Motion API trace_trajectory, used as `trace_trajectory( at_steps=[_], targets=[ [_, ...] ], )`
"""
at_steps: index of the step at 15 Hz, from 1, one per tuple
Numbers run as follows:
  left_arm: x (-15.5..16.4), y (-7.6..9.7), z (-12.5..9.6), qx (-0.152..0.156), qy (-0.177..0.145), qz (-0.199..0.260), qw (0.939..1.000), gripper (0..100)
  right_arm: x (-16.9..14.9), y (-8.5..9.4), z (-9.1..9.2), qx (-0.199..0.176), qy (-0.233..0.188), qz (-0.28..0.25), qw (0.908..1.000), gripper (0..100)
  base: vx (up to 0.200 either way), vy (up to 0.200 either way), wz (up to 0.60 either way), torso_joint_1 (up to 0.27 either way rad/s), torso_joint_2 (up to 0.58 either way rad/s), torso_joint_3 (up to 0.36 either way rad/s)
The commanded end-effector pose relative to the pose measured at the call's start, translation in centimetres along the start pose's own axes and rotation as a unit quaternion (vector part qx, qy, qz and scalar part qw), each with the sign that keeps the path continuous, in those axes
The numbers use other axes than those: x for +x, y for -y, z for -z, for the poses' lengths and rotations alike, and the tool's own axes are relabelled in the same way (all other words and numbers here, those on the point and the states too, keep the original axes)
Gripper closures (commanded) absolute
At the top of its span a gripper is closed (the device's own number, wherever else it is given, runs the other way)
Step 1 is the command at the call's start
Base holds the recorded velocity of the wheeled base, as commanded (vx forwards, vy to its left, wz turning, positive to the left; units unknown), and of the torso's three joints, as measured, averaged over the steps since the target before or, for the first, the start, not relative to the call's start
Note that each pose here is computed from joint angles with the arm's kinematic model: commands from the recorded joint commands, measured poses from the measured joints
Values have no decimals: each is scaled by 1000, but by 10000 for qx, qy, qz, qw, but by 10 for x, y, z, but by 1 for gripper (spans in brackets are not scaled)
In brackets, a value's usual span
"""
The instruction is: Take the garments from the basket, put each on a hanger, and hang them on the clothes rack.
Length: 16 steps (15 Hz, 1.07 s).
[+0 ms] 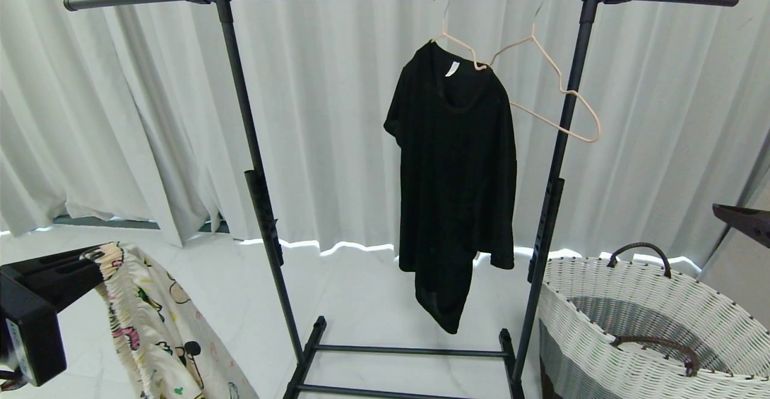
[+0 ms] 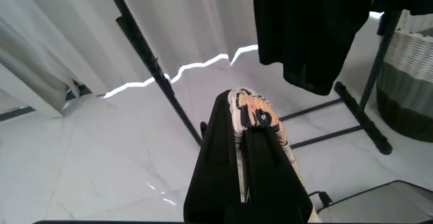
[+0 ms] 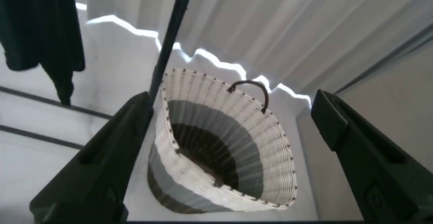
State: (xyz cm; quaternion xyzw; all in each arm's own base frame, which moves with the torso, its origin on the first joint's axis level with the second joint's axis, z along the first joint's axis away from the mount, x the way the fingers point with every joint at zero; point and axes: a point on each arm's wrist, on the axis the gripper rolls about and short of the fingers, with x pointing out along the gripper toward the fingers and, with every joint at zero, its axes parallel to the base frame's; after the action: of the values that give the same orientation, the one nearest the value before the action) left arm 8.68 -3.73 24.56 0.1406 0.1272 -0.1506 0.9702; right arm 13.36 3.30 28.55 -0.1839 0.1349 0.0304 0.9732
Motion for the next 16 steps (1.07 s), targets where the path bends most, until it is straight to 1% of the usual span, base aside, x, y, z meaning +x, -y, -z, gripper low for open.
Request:
trace_trajectory(
  at_steps=[1, 3, 4, 5, 6, 7, 9, 12, 16],
  targets=[
    [-1, -2, 7, -26, -109, -155, 9998, 100, 3, -1, 5, -110, -50, 34, 9999, 0, 0, 0, 0, 0, 0, 0],
    [1, -7, 11, -31, -237, -427, 9988, 100, 4, 0, 6, -160, -76, 80, 9998, 0, 0, 0, 0, 0, 0, 0],
    [1, -11, 12, -108, -291, -661, 9973, 100, 4, 0, 7, -159, -85, 100, 9998, 0, 0, 0, 0, 0, 0, 0],
    [1, -13, 12, -145, -313, -776, 9964, 100, 4, 1, 7, -144, -67, 113, 9998, 0, 0, 0, 0, 0, 0, 0],
    [0, -20, 14, -257, -412, -1119, 9925, 100, 5, 1, 6, -128, -11, 132, 9998, 0, 0, 0, 0, 0, 0, 0],
    [0, -23, 17, -301, -477, -1274, 9902, 100, 5, 1, 6, -126, -3, 134, 9998, 0, 0, 0, 0, 0, 0, 0],
    [-1, -23, 20, -306, -513, -1340, 9892, 100, 5, 1, 5, -118, -2, 150, 9998, 0, 0, 0, 0, 13, -89, -62],
    [-2, -23, 20, 2, -544, -1341, 9895, 100, 5, 2, 5, -76, 22, 125, 9999, 0, 0, 0, 0, 97, -269, -255],
    [-4, -23, 20, 32, -512, -1351, 9895, 100, 4, 1, 4, -24, 98, -12, 9999, 0, 0, 0, 0, 139, -490, -296]
  ],
)
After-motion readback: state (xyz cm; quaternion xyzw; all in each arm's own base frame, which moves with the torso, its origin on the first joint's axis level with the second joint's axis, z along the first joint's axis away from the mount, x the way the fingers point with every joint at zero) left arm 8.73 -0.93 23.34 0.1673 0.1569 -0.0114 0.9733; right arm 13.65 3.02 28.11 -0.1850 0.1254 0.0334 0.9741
